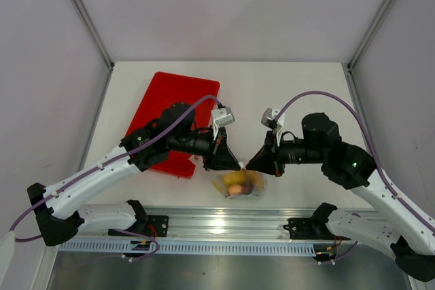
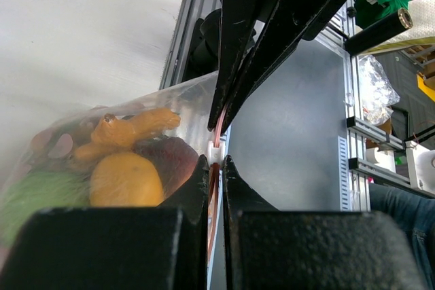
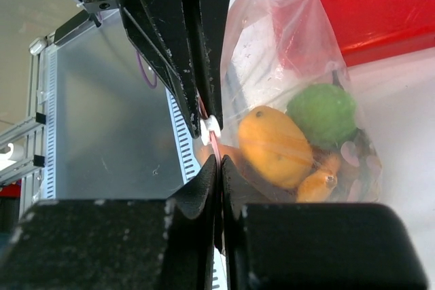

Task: Place the food in the zip-top bag and seal the zipper
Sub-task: Zip the zipper food storage bag at the center of the board.

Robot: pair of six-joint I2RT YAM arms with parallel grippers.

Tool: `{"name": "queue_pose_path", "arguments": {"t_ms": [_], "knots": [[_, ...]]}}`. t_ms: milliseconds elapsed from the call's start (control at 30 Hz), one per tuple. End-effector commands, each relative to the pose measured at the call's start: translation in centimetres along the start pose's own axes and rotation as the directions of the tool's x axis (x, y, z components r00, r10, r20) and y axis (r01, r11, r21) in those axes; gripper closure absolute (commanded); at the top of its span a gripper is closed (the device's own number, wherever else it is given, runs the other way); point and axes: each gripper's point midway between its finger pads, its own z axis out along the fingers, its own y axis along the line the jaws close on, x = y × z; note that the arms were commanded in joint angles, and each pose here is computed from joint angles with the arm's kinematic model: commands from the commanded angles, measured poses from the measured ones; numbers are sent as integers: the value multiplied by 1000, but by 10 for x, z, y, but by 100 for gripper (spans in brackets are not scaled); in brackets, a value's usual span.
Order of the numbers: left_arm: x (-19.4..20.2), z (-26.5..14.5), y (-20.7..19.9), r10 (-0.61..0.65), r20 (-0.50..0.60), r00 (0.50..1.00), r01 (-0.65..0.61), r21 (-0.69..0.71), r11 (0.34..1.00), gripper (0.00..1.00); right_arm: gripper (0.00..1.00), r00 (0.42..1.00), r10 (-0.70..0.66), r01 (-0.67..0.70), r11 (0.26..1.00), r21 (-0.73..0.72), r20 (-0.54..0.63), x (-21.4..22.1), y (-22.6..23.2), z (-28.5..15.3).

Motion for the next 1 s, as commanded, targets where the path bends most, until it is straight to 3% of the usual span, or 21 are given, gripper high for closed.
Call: {"name": "queue_pose_path", "arguments": {"t_ms": [0, 67, 367, 500, 967], "knots": [[-12, -5, -12, 26, 40, 999, -27, 42, 999, 99, 96, 997, -16, 13, 999, 33, 79, -14, -2, -5], [-12, -5, -12, 27, 39, 999, -29, 43, 999, 99, 100, 994, -18, 13, 999, 49, 105, -16, -2, -8], [-15, -4, -7, 24, 40, 999, -25, 11, 1000, 99, 100, 970, 65, -120, 965, 233, 234, -17, -31, -21], [-12, -1, -6, 12, 34, 999, -12, 21, 1000, 99, 100, 944, 66, -152, 956, 249, 324, -23, -28, -36], [-7, -7, -2, 19, 31, 999, -19, -14, 1000, 99, 100, 933, 115, -243, 899, 363, 341, -3, -49, -49]]}}
